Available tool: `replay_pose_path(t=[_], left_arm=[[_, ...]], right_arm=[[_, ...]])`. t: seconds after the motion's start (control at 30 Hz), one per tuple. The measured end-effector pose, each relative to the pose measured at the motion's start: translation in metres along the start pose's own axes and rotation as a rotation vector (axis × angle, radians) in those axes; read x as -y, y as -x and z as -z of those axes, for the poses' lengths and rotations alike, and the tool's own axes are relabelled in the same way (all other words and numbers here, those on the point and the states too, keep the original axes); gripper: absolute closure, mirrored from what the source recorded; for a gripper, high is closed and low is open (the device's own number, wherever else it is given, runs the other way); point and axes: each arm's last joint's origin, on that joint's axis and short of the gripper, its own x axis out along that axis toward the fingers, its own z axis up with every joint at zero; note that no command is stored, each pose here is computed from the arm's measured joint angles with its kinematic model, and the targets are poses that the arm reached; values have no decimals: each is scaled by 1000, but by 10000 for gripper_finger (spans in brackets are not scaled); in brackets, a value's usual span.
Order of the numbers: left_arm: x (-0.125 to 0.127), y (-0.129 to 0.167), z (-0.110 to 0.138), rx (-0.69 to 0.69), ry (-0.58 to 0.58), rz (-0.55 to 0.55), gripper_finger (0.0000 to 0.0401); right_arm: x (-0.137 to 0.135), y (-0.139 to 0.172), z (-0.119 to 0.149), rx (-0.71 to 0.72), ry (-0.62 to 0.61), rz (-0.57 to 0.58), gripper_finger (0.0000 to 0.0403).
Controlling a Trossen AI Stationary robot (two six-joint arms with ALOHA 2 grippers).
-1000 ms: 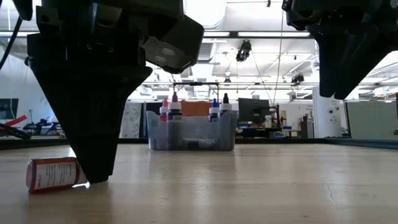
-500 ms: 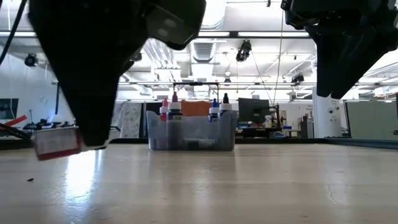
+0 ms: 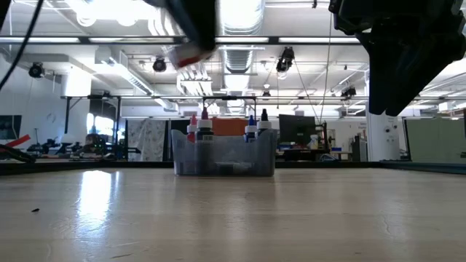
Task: Pick & Place food coloring
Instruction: Put the small yellow food coloring bottle into the black bin, then return to Home Position
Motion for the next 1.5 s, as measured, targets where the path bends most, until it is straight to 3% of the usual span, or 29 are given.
replay_pose_path(t=[0.27, 0.37, 0.57, 0.77, 0.97, 1.13, 1.3, 1.5], left_arm=[[-80, 56, -59, 330, -74, -159, 365], [-119, 60, -79, 381, -122, -199, 365], [-199, 24, -109, 443, -59, -24, 365], [-260, -21, -91, 407, 40, 123, 365], [-283, -56, -70, 454, 80, 264, 365], [-287, -72, -63, 487, 70, 221, 352], [-287, -71, -63, 501, 75, 210, 296], [-283, -56, -53, 422, 86, 214, 231]], right_arm=[[3, -1, 1, -7, 14, 29, 183], [6, -5, -1, -9, 5, 52, 183], [12, -15, -8, -66, 15, 82, 183], [18, -27, -18, -152, 38, 97, 183], [23, -42, -34, -197, 44, 68, 183], [23, -51, -50, -190, 14, 27, 183], [22, -53, -56, -180, -3, 1, 183], [19, -48, -53, -132, 8, -16, 183]])
